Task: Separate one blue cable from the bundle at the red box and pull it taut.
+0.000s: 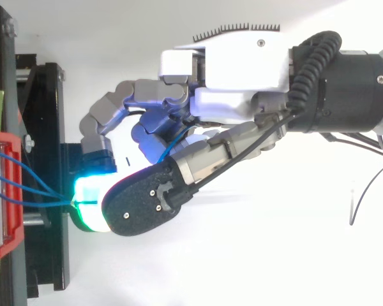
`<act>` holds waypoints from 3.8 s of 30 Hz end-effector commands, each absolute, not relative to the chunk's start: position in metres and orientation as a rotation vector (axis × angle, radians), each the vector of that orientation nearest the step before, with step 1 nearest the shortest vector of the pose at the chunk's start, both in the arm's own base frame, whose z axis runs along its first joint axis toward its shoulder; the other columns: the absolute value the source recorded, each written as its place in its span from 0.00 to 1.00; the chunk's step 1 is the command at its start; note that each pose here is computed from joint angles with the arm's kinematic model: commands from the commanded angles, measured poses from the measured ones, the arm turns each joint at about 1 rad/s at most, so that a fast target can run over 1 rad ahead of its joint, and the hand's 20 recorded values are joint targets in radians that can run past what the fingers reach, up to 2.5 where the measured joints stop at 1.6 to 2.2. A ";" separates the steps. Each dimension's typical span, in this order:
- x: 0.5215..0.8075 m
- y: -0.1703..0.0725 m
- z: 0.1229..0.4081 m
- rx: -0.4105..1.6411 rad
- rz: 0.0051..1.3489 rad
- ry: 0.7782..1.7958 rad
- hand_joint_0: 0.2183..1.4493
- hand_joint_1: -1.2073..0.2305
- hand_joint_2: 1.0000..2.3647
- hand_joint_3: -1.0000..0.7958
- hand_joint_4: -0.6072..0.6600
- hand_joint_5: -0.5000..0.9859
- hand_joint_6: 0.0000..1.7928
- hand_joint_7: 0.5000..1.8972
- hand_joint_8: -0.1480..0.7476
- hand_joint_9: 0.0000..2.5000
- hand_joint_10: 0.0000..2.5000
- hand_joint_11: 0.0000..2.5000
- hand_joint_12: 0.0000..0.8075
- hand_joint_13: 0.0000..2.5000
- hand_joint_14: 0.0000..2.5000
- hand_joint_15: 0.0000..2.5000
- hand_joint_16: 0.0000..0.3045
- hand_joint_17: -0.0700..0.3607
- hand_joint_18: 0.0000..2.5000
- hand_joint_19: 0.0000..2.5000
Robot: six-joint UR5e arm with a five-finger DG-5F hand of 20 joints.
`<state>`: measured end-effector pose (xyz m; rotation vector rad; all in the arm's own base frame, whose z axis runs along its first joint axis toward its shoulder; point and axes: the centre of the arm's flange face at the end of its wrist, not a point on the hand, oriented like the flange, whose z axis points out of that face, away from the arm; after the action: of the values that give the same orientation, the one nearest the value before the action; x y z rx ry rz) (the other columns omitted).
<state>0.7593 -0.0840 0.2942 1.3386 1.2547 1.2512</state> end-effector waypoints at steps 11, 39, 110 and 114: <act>0.750 -0.098 0.277 1.356 1.251 1.292 0.37 0.26 0.02 0.53 0.02 0.23 0.49 0.53 0.40 0.24 1.00 0.68 0.36 0.31 1.00 0.66 0.09 0.31 0.55 0.76; 0.750 -0.100 0.268 1.338 1.280 1.265 0.40 0.28 0.01 0.42 0.16 0.20 0.50 0.49 0.43 0.17 1.00 0.70 0.38 0.27 1.00 0.65 0.10 0.32 0.52 0.74; 0.741 -0.092 0.247 1.322 1.258 1.338 0.41 0.30 0.02 0.60 0.06 0.22 0.51 0.74 0.41 0.25 1.00 0.75 0.37 0.31 1.00 0.65 0.09 0.31 0.55 0.77; 0.741 -0.092 0.247 1.318 1.253 1.342 0.41 0.30 0.02 0.60 0.06 0.22 0.51 0.75 0.41 0.25 1.00 0.75 0.38 0.31 1.00 0.66 0.09 0.31 0.55 0.76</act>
<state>0.7408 -0.0921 0.2468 1.3222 1.3396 1.2569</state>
